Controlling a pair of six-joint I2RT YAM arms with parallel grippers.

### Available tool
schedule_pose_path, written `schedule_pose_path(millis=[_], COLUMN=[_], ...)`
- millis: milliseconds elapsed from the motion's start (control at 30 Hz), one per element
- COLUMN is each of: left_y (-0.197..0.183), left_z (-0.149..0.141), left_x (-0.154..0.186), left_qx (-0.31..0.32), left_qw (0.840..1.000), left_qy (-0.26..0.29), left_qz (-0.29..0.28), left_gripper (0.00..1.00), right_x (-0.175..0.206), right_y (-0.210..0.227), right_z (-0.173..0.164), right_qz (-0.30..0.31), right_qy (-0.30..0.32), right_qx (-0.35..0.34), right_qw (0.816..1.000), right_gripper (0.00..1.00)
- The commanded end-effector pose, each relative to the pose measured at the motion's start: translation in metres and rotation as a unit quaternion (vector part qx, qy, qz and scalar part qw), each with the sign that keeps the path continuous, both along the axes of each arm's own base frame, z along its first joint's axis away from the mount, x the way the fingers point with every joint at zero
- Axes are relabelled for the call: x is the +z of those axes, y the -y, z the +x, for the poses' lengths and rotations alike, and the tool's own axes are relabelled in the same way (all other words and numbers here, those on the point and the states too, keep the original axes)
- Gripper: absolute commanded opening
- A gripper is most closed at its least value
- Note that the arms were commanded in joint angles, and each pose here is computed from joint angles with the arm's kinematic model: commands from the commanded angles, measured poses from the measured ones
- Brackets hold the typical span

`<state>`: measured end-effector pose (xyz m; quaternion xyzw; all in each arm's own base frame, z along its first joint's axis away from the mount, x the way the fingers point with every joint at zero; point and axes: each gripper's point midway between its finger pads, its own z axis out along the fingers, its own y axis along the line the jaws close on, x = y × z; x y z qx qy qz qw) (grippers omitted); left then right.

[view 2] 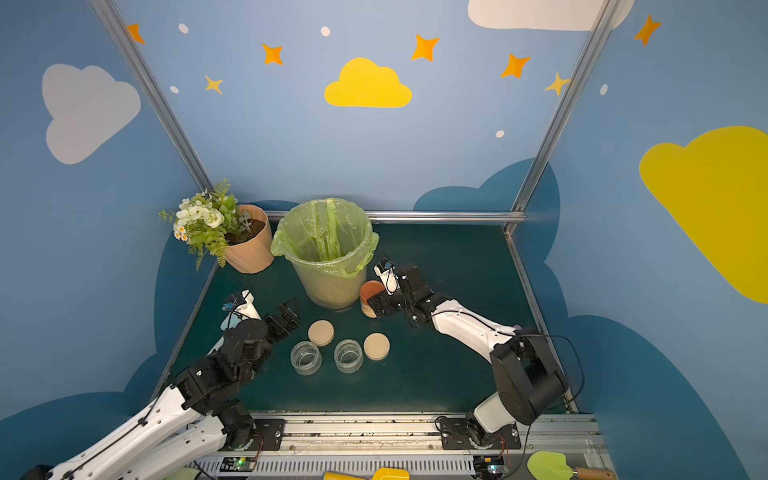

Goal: Empty expired oatmeal from jars
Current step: Move the jar to the center of the board.

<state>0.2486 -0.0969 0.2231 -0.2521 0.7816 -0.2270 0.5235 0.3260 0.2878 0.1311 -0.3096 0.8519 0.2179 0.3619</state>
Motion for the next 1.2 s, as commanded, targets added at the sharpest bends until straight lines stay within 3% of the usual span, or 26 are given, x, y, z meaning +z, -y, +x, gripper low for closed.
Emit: schedule_pose_path(millis=[0, 533, 1167], left_y=[-0.005, -0.005, -0.004], left_z=[0.001, 0.003, 0.007], left_x=[0.002, -0.002, 0.001], left_qx=[0.013, 0.012, 0.01], left_qw=[1.0, 1.0, 1.0], left_qy=[0.011, 0.011, 0.016], left_qz=[0.001, 0.01, 0.014], left_gripper=[1.0, 1.0, 1.0], right_x=[-0.002, -0.028, -0.031], right_y=[-0.009, -0.03, -0.046], right_z=[0.003, 0.029, 0.052], right_qz=[-0.007, -0.013, 0.046], right_qy=[0.002, 0.004, 0.043], right_qx=[0.015, 0.015, 0.013], right_qw=[1.0, 1.0, 0.998], right_gripper=[0.9, 0.9, 0.9])
